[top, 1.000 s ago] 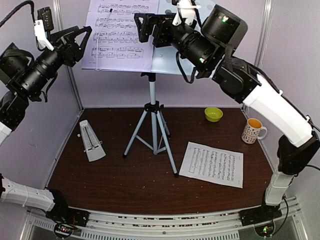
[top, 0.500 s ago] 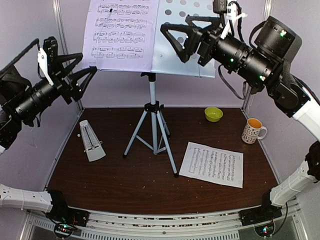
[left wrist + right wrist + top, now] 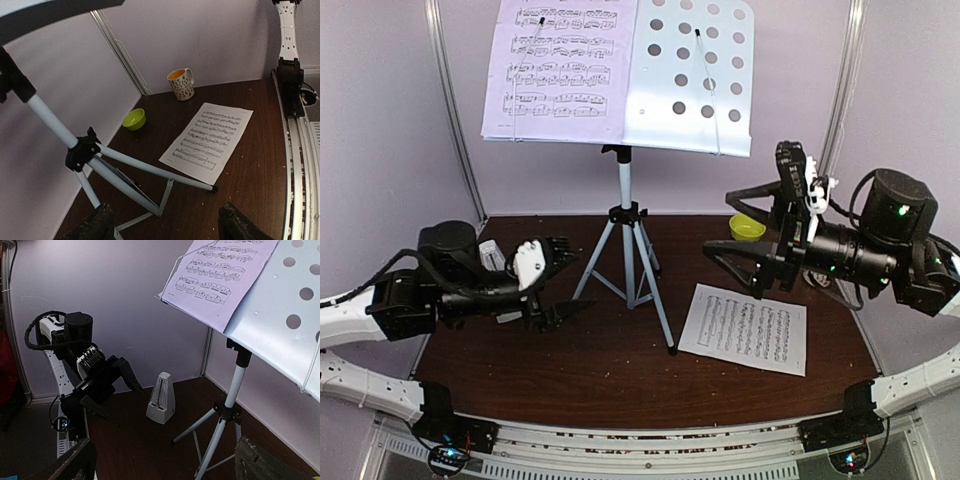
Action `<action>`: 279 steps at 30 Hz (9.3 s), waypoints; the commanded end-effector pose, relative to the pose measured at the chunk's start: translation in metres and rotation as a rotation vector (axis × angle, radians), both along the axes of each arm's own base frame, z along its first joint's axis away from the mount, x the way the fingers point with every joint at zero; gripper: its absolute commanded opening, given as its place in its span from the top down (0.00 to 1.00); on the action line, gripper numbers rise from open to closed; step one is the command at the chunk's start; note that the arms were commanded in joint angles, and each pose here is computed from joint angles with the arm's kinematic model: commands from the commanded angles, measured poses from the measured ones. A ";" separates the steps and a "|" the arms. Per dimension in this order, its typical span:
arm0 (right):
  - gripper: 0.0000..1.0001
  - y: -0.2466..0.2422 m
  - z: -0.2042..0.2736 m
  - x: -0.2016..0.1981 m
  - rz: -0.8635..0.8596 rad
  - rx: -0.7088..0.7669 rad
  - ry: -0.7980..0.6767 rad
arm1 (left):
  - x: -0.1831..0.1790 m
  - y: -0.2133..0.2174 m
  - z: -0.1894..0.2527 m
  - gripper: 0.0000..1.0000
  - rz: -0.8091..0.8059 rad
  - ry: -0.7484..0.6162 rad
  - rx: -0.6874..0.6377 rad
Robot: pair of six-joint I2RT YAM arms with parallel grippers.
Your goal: Set up the instrument practice props
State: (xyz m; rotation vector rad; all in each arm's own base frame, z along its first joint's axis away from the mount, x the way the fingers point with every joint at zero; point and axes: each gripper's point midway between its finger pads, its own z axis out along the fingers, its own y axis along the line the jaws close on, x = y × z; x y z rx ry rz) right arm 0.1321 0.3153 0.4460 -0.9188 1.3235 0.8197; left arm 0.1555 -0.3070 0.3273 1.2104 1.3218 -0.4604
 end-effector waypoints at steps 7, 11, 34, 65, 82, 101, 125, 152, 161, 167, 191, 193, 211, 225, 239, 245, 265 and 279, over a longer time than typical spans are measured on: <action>0.04 -0.034 -0.163 0.049 -0.341 -0.197 0.425 | 0.015 -0.041 -0.058 0.26 0.022 0.098 0.016; 0.04 -0.052 -0.205 0.081 -0.455 -0.221 0.565 | 0.015 -0.065 -0.079 0.26 0.006 0.115 0.070; 0.17 -0.023 -0.328 0.230 -0.651 -0.382 0.853 | 0.028 -0.109 -0.121 0.28 0.070 0.237 0.084; 0.66 -0.049 -0.459 0.075 -0.294 -0.773 1.069 | 0.027 -0.110 -0.137 0.28 0.057 0.234 0.112; 0.60 -0.022 -0.418 -0.002 -0.060 -0.809 0.928 | 0.007 -0.126 -0.174 0.29 -0.011 0.462 0.011; 0.56 -0.082 -0.435 0.050 -0.401 -0.732 1.083 | -0.048 -0.128 -0.257 0.27 -0.104 0.223 0.430; 0.61 -0.071 -0.460 0.055 -0.375 -0.753 1.158 | -0.084 -0.163 -0.278 0.31 -0.260 -0.264 0.661; 0.64 -0.068 -0.468 0.049 -0.345 -0.747 1.194 | -0.103 -0.154 -0.299 0.58 -0.429 -0.387 0.801; 0.65 -0.067 -0.468 0.048 -0.336 -0.743 1.200 | -0.088 -0.174 -0.293 0.73 -0.385 -0.396 0.806; 0.65 -0.065 -0.463 0.049 -0.326 -0.733 1.193 | -0.087 -0.180 -0.284 0.86 -0.393 -0.362 0.780; 0.03 -0.144 -0.125 0.131 -0.566 -0.067 0.678 | -0.056 -0.145 -0.125 1.00 -0.147 0.377 0.025; 0.00 -0.157 -0.116 0.130 -0.598 -0.042 0.660 | -0.051 -0.133 -0.116 1.00 -0.094 0.420 -0.036; 0.00 -0.144 -0.093 0.097 -0.429 0.145 0.789 | -0.013 -0.060 -0.038 1.00 0.358 0.480 -0.361; 0.00 -0.083 -0.114 0.048 -0.241 0.142 0.908 | 0.004 -0.158 -0.045 1.00 0.362 0.384 -0.266; 0.00 -0.058 -0.140 0.062 -0.421 0.029 0.932 | -0.011 -0.204 -0.062 1.00 0.199 0.351 -0.113; 0.00 -0.046 -0.133 0.057 -0.379 0.065 0.942 | -0.009 -0.211 -0.064 1.00 0.183 0.337 -0.089; 0.43 -0.072 -0.174 0.080 -0.671 0.103 0.945 | -0.003 -0.223 -0.073 1.00 0.199 0.312 0.002; 0.84 -0.083 -0.164 0.082 -0.693 0.217 0.954 | -0.002 -0.222 -0.074 1.00 0.209 0.298 0.003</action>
